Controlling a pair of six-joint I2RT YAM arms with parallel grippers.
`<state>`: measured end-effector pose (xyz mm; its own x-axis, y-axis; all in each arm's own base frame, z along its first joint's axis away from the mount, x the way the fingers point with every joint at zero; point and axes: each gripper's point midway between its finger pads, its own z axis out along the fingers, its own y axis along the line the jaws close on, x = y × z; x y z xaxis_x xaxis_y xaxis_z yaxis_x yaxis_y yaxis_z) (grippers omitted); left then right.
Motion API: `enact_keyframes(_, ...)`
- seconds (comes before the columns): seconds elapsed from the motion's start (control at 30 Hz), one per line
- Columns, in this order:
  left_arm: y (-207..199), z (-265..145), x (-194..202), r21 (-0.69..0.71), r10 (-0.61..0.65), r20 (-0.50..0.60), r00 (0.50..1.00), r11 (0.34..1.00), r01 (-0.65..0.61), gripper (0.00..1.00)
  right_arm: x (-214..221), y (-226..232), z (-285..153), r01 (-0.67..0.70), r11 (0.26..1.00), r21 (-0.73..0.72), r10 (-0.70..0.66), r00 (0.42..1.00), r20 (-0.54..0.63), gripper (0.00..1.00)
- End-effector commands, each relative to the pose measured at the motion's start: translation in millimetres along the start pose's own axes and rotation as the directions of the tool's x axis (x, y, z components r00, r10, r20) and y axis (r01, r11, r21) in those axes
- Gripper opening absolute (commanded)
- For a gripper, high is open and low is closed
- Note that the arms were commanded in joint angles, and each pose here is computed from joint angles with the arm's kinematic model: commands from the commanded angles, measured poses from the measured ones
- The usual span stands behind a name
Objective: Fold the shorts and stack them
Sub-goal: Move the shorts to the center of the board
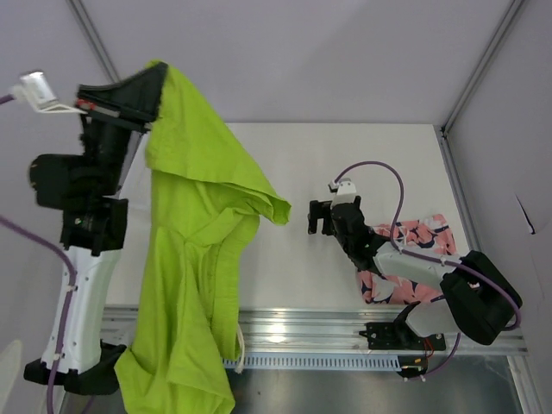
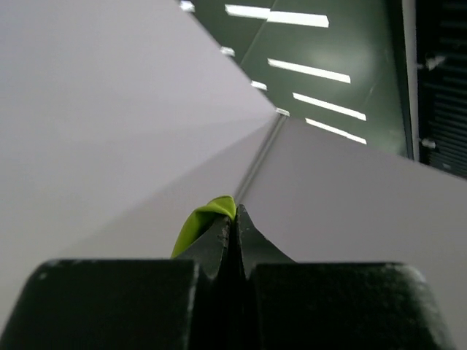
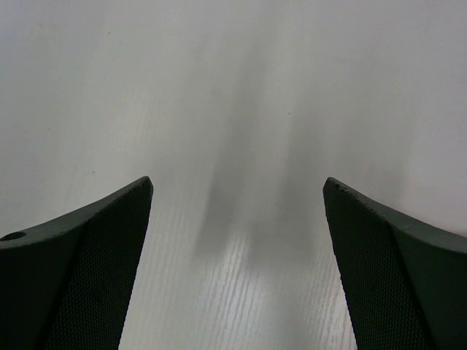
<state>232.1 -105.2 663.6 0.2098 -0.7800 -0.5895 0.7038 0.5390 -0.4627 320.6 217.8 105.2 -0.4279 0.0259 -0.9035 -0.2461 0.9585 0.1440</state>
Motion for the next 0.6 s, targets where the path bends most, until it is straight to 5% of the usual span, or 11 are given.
enact_keyframes(0.0, 43, -6, 73, -0.056, -0.139, -0.112, 0.984, 0.989, 0.134, 0.0, -30, -3, -8, -0.048, 0.999, 0.025, 0.045, 0.993, 0.112, 0.99)
enact_keyframes(0.13, 70, -21, 146, -0.114, -0.232, -0.196, 0.953, 0.97, 0.213, 0.0, -34, -16, -11, -0.083, 0.994, 0.073, 0.073, 0.988, 0.134, 0.99)
enact_keyframes(0.27, 115, -29, 223, -0.249, -0.233, -0.281, 0.931, 0.955, 0.164, 0.0, -37, -24, -17, -0.12, 0.99, 0.078, 0.106, 0.982, 0.159, 0.99)
enact_keyframes(0.43, 146, -16, 250, -0.344, -0.192, -0.337, 0.922, 0.937, 0.069, 0.0, -40, -32, -21, -0.146, 0.986, 0.086, 0.129, 0.976, 0.173, 0.99)
enact_keyframes(0.47, 138, -1, 236, -0.327, -0.172, -0.316, 0.933, 0.943, 0.063, 0.07, -39, -33, -21, -0.146, 0.986, 0.086, 0.13, 0.976, 0.173, 1.0)
enact_keyframes(0.5, 153, -7, 253, -0.367, -0.162, -0.375, 0.913, 0.93, 0.014, 0.25, -39, -32, -22, -0.148, 0.985, 0.083, 0.132, 0.976, 0.174, 0.99)
enact_keyframes(0.53, 151, -1, 252, -0.374, -0.161, -0.389, 0.907, 0.927, 0.004, 0.68, -40, -33, -21, -0.148, 0.985, 0.084, 0.132, 0.976, 0.175, 1.0)
enact_keyframes(0.57, 151, 0, 255, -0.377, -0.161, -0.416, 0.895, 0.926, -0.009, 0.82, -39, -32, -21, -0.148, 0.986, 0.081, 0.133, 0.976, 0.171, 0.99)
